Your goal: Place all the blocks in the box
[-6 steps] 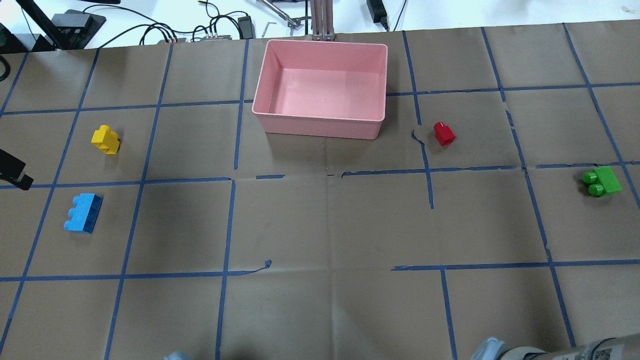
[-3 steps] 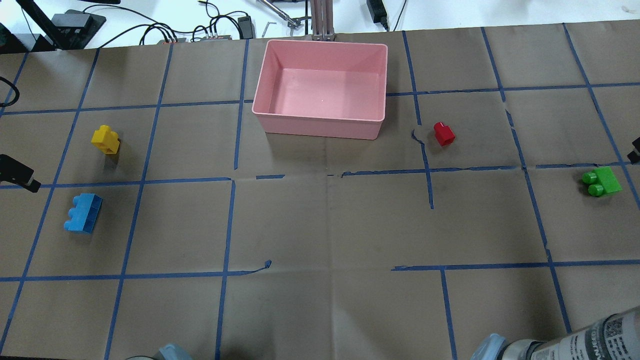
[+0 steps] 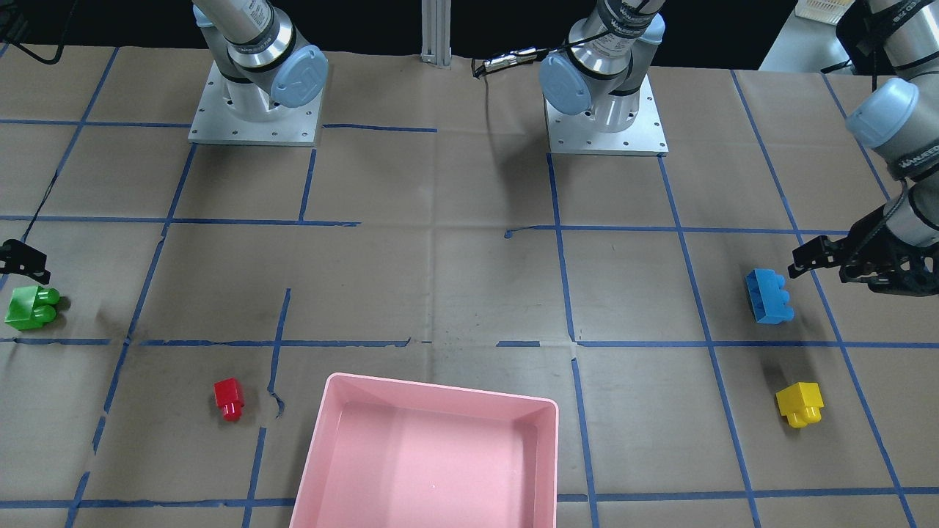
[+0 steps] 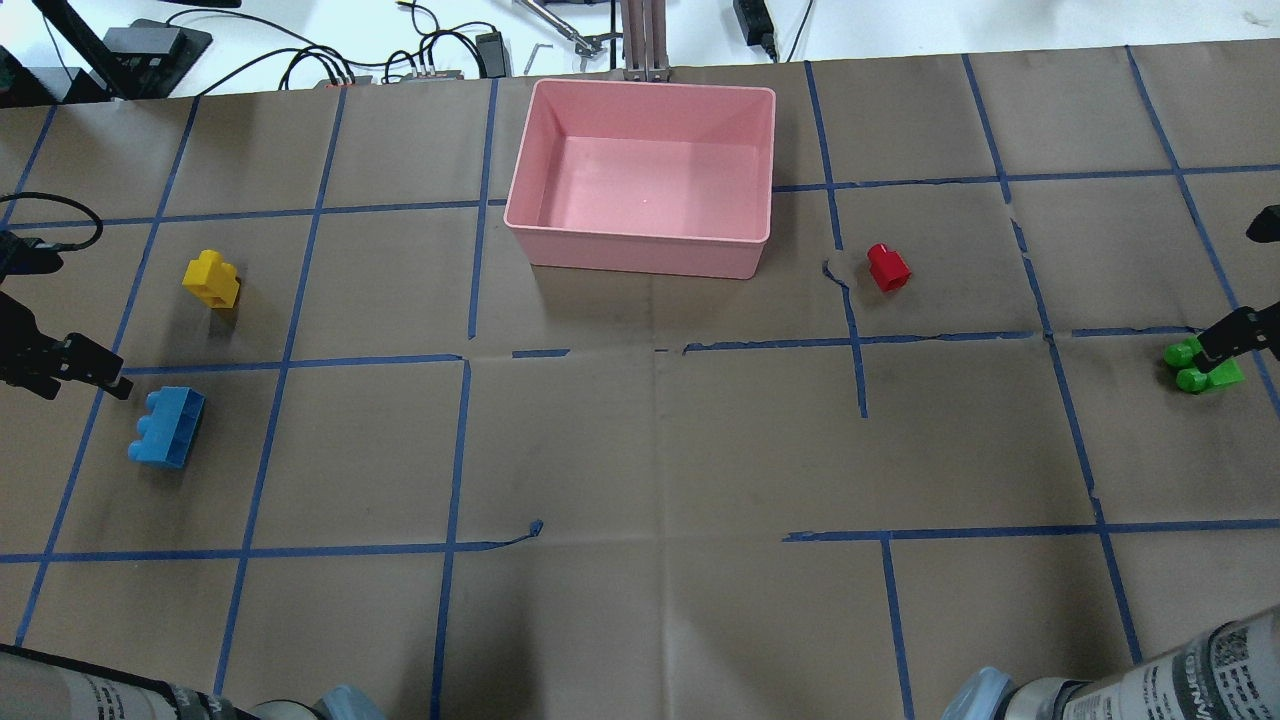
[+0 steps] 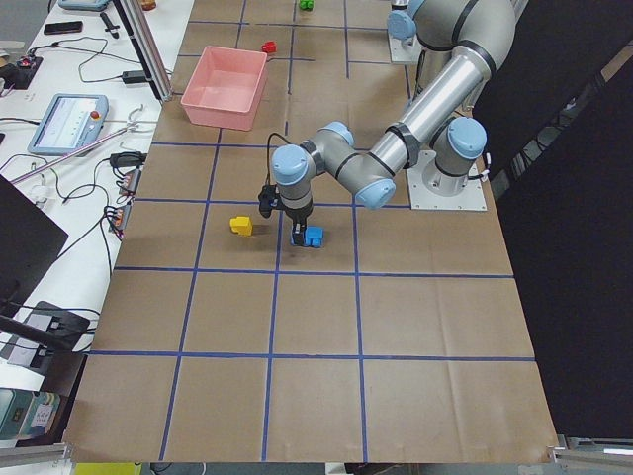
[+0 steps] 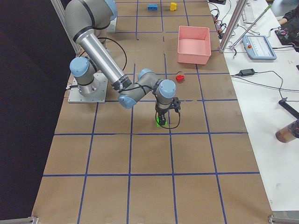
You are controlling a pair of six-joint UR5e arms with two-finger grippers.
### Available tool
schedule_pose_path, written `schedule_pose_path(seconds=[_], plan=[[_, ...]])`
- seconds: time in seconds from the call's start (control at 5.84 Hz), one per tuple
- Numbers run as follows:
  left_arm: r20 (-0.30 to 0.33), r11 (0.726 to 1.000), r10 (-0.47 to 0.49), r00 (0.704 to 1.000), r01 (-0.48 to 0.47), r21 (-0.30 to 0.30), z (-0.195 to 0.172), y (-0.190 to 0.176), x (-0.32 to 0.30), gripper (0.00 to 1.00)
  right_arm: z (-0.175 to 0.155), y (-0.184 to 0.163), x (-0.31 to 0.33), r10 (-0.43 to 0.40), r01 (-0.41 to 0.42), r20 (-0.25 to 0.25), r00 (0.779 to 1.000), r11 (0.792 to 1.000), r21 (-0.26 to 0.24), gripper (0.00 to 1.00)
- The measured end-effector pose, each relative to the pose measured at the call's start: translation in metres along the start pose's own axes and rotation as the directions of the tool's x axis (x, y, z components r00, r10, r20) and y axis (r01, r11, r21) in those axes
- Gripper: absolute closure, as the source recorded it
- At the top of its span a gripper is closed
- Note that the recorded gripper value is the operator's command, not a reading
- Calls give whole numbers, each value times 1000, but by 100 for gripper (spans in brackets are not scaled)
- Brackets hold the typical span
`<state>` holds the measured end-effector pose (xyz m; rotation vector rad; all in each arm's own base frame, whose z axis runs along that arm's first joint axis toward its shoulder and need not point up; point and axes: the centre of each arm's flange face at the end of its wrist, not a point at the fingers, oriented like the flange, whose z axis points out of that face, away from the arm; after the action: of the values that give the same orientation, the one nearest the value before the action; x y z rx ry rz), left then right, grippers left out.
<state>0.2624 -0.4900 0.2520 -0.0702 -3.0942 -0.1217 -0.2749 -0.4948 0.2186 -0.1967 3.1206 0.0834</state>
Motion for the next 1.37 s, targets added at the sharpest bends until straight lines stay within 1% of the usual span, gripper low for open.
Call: schedule_pose_path(seconds=[0.34,0.51,0.68,0.86,1.03,1.2,1.37], plan=[[-2,999,-33,999,33,-7,43,-8,-5,2,30,-6,5,6,-5,-24,1000,1000,23,0],[-1,999,-39,999,39,-9,60,-13,-5,2,37,-8,7,6,-5,-28,1000,1000,27,1],[4,999,-39,999,39,-6,68,-19,0,2,40,-9,7,6,-5,-28,1000,1000,27,1],[11,999,-37,999,37,-1,67,-24,8,2,42,-9,7,6,-5,-26,1000,1000,28,6],[18,1000,-31,999,31,7,62,-27,15,2,42,-9,7,6,-5,-24,1000,1000,28,26],[22,1000,-24,999,24,13,59,-28,17,2,42,-9,7,6,-5,-24,1000,1000,28,51],[24,1000,-20,1000,19,17,56,-27,17,2,40,-9,7,6,-5,-26,1000,1000,28,70]])
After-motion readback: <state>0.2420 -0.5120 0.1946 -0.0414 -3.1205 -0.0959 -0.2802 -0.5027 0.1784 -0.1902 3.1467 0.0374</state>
